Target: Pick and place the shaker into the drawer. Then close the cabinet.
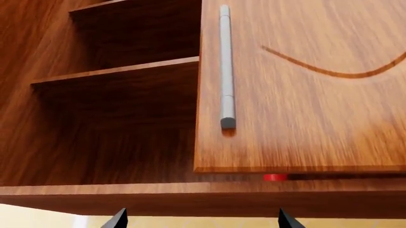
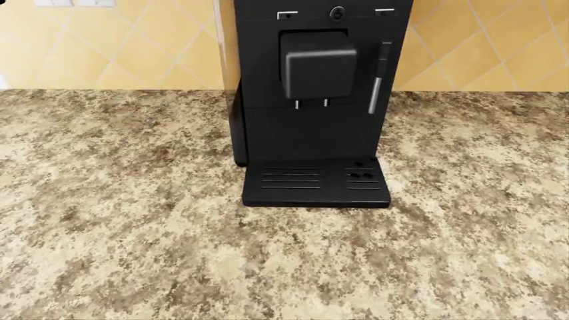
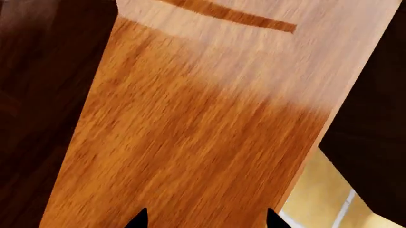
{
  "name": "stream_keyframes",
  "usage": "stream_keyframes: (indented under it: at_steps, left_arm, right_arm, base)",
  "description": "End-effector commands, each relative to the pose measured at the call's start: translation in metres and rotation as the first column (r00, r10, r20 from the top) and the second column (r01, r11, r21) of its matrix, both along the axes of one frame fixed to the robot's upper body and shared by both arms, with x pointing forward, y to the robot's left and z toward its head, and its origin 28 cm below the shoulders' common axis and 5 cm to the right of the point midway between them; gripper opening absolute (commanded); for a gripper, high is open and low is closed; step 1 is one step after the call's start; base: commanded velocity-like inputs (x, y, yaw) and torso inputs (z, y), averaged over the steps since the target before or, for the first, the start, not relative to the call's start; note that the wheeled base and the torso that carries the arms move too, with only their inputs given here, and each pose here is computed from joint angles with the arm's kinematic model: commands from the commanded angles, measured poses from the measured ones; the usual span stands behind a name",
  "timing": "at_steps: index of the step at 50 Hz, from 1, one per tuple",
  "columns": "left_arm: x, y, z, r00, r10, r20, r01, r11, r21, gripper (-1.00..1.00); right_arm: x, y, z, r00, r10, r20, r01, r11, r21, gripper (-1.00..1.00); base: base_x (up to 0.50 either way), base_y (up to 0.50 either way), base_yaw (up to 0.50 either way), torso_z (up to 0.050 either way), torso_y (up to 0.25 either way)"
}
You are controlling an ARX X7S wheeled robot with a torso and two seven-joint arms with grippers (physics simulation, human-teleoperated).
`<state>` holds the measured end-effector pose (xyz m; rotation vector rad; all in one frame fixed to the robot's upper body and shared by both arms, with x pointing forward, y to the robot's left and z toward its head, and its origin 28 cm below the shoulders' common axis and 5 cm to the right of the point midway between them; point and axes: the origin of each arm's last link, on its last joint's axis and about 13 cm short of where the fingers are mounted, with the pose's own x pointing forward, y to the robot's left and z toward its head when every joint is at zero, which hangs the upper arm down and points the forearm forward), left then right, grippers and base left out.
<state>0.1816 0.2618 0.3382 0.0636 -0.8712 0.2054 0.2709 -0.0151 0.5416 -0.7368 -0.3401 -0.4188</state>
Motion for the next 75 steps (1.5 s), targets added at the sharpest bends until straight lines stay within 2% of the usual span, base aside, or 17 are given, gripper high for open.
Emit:
stream_keyframes:
  at_steps: [1, 6, 9, 14, 17, 19, 22, 23, 27, 32, 40, 44, 49, 52, 59, 68, 75]
  left_arm:
    - [0.000, 0.000, 0.002, 1.000, -0.002, 0.002, 0.002, 1.000, -0.004, 1.00]
    - [-0.001, -0.002, 0.003, 1.000, -0.007, 0.005, 0.007, 1.000, -0.004, 1.00]
    - [-0.001, -0.003, 0.002, 1.000, -0.011, 0.005, 0.011, 1.000, -0.005, 1.00]
    - [-0.003, -0.004, 0.001, 1.000, -0.018, 0.012, 0.018, 1.000, -0.013, 1.00]
    - [-0.009, -0.005, 0.003, 0.999, -0.020, 0.036, 0.021, 0.999, -0.029, 1.00]
    - [-0.013, -0.006, 0.005, 0.998, -0.020, 0.056, 0.023, 0.999, -0.050, 1.00]
    - [-0.024, -0.009, 0.007, 0.995, -0.020, 0.098, 0.028, 0.996, -0.087, 1.00]
    - [-0.029, -0.012, 0.007, 0.993, -0.022, 0.118, 0.033, 0.995, -0.092, 1.00]
    - [-0.041, -0.019, 0.007, 0.987, -0.042, 0.158, 0.056, 0.994, -0.090, 1.00]
    - [-0.044, -0.024, 0.029, 0.981, -0.071, 0.180, 0.086, 0.993, -0.081, 1.00]
    - [-0.018, -0.053, 0.096, 0.981, -0.115, 0.157, 0.120, 0.992, -0.024, 1.00]
    - [0.004, -0.061, 0.122, 0.990, -0.103, 0.094, 0.103, 0.995, 0.007, 1.00]
    - [0.034, -0.067, 0.139, 0.998, -0.068, -0.005, 0.068, 0.997, 0.035, 1.00]
    - [0.050, -0.068, 0.145, 0.997, -0.026, -0.072, 0.030, 0.998, 0.052, 1.00]
    - [0.081, -0.064, 0.144, 0.979, 0.008, -0.205, -0.002, 0.999, 0.033, 1.00]
    - [0.114, -0.054, 0.131, 0.931, 0.098, -0.351, -0.107, 0.994, -0.005, 1.00]
    - [0.135, -0.050, 0.125, 0.893, 0.146, -0.426, -0.155, 0.988, 0.013, 1.00]
  right_arm:
    - [0.032, -0.038, -0.021, 0.926, 0.048, -0.374, 0.072, 0.951, 0.301, 1.00]
    - [0.027, -0.042, -0.013, 0.937, 0.082, -0.340, 0.045, 0.936, 0.348, 1.00]
    - [0.018, -0.041, 0.000, 0.950, 0.162, -0.268, -0.047, 0.921, 0.388, 1.00]
    - [-0.015, -0.038, 0.023, 0.941, 0.309, -0.142, -0.231, 0.887, 0.399, 1.00]
    - [-0.048, -0.045, 0.015, 0.924, 0.374, -0.080, -0.316, 0.864, 0.392, 1.00]
    - [-0.065, -0.060, 0.015, 0.953, 0.304, 0.004, -0.280, 0.873, 0.400, 1.00]
    - [-0.094, -0.067, 0.008, 0.962, 0.252, 0.101, -0.271, 0.868, 0.416, 1.00]
    - [-0.105, -0.067, 0.004, 0.957, 0.265, 0.120, -0.291, 0.863, 0.412, 1.00]
    - [-0.142, -0.069, -0.013, 0.892, 0.441, 0.097, -0.444, 0.820, 0.361, 1.00]
    - [-0.153, -0.075, -0.024, 0.891, 0.439, 0.119, -0.451, 0.818, 0.358, 1.00]
    - [-0.158, -0.080, -0.031, 0.891, 0.437, 0.124, -0.451, 0.817, 0.358, 1.00]
    - [-0.160, -0.081, -0.032, 0.889, 0.439, 0.128, -0.454, 0.817, 0.356, 1.00]
    - [-0.163, -0.083, -0.032, 0.887, 0.443, 0.129, -0.459, 0.816, 0.350, 1.00]
    - [-0.164, -0.083, -0.032, 0.886, 0.444, 0.131, -0.461, 0.815, 0.350, 1.00]
    - [-0.165, -0.085, -0.033, 0.884, 0.448, 0.131, -0.464, 0.813, 0.351, 1.00]
    - [-0.166, -0.085, -0.034, 0.881, 0.452, 0.136, -0.470, 0.810, 0.352, 1.00]
    - [-0.166, -0.086, -0.034, 0.882, 0.452, 0.136, -0.469, 0.810, 0.352, 1.00]
  base:
    - [0.00, 0.00, 0.00, 0.000, 0.000]
    - [0.00, 0.00, 0.00, 0.000, 0.000]
    - [0.00, 0.00, 0.00, 0.000, 0.000]
    - [0.00, 0.00, 0.00, 0.000, 0.000]
    - [0.00, 0.00, 0.00, 0.000, 0.000]
    - [0.00, 0.00, 0.00, 0.000, 0.000]
    - [0.00, 0.00, 0.00, 0.000, 0.000]
    - [0.00, 0.00, 0.00, 0.000, 0.000]
    - [0.00, 0.00, 0.00, 0.000, 0.000]
    - [0.00, 0.00, 0.00, 0.000, 0.000]
    - [0.00, 0.00, 0.00, 0.000, 0.000]
    - [0.00, 0.00, 0.00, 0.000, 0.000]
    - [0.00, 0.00, 0.00, 0.000, 0.000]
    - [0.00, 0.00, 0.00, 0.000, 0.000]
    - [0.00, 0.00, 0.00, 0.000, 0.000]
    - [0.00, 0.00, 0.00, 0.000, 0.000]
    - [0.00, 0.00, 0.00, 0.000, 0.000]
